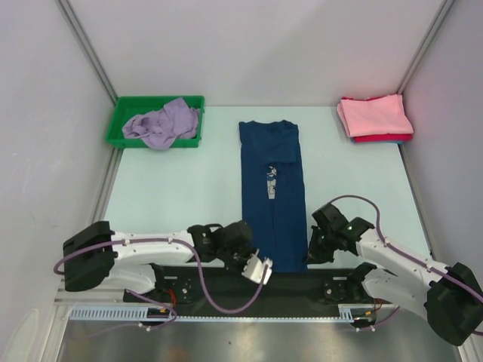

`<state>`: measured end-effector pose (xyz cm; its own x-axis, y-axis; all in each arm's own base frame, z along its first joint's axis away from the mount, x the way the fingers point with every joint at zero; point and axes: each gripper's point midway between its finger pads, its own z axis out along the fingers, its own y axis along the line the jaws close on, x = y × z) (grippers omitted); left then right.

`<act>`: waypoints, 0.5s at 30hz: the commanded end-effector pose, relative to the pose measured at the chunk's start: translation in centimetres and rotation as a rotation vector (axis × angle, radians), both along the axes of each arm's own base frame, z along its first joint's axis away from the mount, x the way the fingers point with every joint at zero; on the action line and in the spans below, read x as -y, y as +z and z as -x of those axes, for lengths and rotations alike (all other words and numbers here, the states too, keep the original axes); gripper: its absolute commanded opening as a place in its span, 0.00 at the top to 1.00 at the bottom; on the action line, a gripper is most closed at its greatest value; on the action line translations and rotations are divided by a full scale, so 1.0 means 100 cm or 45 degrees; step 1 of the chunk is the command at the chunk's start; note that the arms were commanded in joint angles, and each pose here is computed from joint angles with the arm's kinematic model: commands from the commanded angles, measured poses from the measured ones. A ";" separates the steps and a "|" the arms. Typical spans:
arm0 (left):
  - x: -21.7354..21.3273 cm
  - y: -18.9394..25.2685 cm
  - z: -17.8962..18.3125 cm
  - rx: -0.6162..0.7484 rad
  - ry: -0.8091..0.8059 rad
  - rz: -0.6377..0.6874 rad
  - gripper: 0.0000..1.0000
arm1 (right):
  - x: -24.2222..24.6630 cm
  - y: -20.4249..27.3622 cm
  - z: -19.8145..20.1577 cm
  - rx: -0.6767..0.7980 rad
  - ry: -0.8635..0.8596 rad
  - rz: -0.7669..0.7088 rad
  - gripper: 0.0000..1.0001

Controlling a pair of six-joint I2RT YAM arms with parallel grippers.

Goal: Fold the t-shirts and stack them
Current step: Fold the tshirt

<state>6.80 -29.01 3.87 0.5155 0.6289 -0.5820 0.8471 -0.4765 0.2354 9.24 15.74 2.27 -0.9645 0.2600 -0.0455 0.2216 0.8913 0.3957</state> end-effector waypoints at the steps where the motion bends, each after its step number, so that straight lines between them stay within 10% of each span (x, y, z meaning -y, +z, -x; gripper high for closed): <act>1: 0.015 0.039 -0.037 -0.058 0.212 0.104 1.00 | -0.004 0.033 -0.016 0.050 0.057 -0.009 1.00; 15: -0.004 0.079 -0.228 0.091 0.618 0.115 1.00 | 0.007 0.091 -0.258 0.415 -0.125 -0.019 1.00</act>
